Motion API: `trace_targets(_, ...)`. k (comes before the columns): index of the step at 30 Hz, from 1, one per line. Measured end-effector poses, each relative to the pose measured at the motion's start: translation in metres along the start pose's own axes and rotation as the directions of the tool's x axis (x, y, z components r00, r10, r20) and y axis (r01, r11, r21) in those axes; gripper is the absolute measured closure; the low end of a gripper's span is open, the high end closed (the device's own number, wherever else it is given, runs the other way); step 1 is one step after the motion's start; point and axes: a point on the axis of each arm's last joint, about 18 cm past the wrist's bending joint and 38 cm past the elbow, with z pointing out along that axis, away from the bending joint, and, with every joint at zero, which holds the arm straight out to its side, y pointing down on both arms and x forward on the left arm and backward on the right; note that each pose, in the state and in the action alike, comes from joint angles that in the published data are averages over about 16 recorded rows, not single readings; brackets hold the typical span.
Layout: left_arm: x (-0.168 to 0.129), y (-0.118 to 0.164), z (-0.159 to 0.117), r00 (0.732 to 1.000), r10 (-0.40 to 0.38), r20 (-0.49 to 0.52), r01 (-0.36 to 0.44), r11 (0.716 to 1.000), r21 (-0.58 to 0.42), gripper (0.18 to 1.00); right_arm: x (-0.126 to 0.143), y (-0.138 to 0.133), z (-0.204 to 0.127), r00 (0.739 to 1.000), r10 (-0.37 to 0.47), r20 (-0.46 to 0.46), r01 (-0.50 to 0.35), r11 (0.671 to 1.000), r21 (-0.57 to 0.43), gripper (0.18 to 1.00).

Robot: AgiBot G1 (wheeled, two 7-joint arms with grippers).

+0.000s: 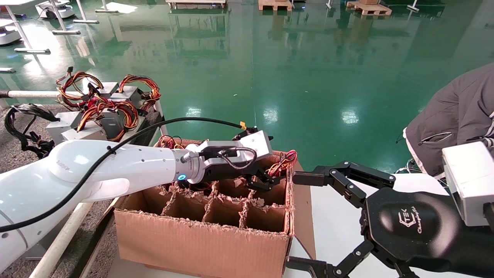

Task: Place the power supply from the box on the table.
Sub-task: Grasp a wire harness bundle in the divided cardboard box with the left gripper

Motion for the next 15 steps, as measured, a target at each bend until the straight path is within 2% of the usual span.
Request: trace_targets(15,-0.004,0.005,0.016,0.999,0.016,0.039,-0.014,0.999,-0.043,0.185,0.0,0.0,0.0,1.0,0.0,0.0,0.0,1.0,0.0,0.178)
